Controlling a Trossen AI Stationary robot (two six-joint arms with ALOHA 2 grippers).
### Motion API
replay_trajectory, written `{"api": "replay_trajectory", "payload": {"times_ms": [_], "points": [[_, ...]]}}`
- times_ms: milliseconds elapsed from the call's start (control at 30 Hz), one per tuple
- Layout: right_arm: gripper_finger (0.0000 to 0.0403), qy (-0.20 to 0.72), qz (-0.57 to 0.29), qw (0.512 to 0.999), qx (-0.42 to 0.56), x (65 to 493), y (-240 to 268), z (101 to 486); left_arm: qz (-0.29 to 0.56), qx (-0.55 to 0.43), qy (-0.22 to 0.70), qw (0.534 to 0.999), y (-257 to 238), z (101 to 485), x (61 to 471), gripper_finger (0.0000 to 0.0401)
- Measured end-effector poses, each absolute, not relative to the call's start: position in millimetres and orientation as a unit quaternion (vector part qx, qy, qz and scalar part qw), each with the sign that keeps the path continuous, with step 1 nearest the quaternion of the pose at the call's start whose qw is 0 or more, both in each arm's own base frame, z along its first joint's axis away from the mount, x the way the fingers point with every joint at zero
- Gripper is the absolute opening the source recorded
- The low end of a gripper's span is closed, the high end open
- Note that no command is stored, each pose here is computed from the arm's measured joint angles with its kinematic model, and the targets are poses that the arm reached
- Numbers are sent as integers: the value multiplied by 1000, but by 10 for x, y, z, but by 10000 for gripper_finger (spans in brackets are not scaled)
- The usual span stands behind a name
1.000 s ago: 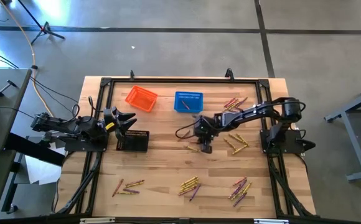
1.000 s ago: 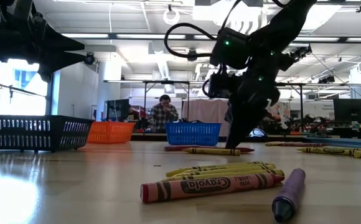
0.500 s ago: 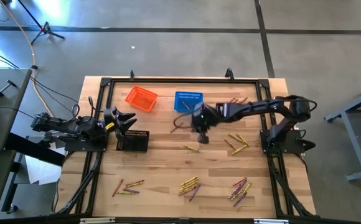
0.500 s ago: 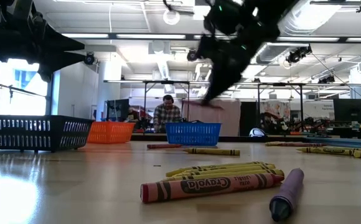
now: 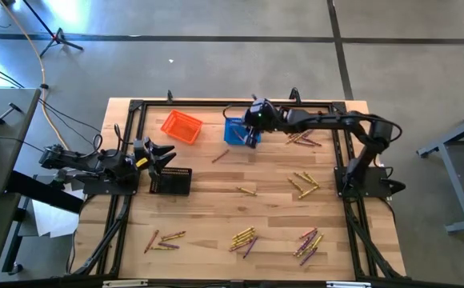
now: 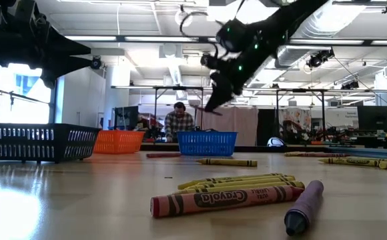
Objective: Sort crayons
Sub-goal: Put the red crayon into the blue bin
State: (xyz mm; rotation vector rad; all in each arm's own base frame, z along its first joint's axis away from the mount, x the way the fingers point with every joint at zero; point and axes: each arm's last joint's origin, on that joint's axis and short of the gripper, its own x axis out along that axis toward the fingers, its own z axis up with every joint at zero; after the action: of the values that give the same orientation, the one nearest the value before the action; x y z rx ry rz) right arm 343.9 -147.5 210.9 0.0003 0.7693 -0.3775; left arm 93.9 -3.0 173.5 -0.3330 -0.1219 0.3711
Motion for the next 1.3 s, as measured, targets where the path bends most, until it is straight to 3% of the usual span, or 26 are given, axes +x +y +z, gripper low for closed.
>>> {"api": "replay_trajectory", "payload": {"times_ms": [200, 567, 933, 1300], "points": [[30, 389, -201, 898, 27, 3430, -1612, 1942, 183, -165, -60, 967, -30, 1736, 939, 155], [111, 365, -191, 911, 15, 3554, -1554, 2113, 184, -165, -60, 967, -30, 1735, 939, 155], [114, 310, -103, 944, -53, 3827, -1257, 2456, 183, -165, -60, 967, -30, 1735, 939, 155], [114, 310, -90, 945, -48, 4064, -1301, 2072, 183, -165, -60, 967, -30, 1736, 939, 155]]}}
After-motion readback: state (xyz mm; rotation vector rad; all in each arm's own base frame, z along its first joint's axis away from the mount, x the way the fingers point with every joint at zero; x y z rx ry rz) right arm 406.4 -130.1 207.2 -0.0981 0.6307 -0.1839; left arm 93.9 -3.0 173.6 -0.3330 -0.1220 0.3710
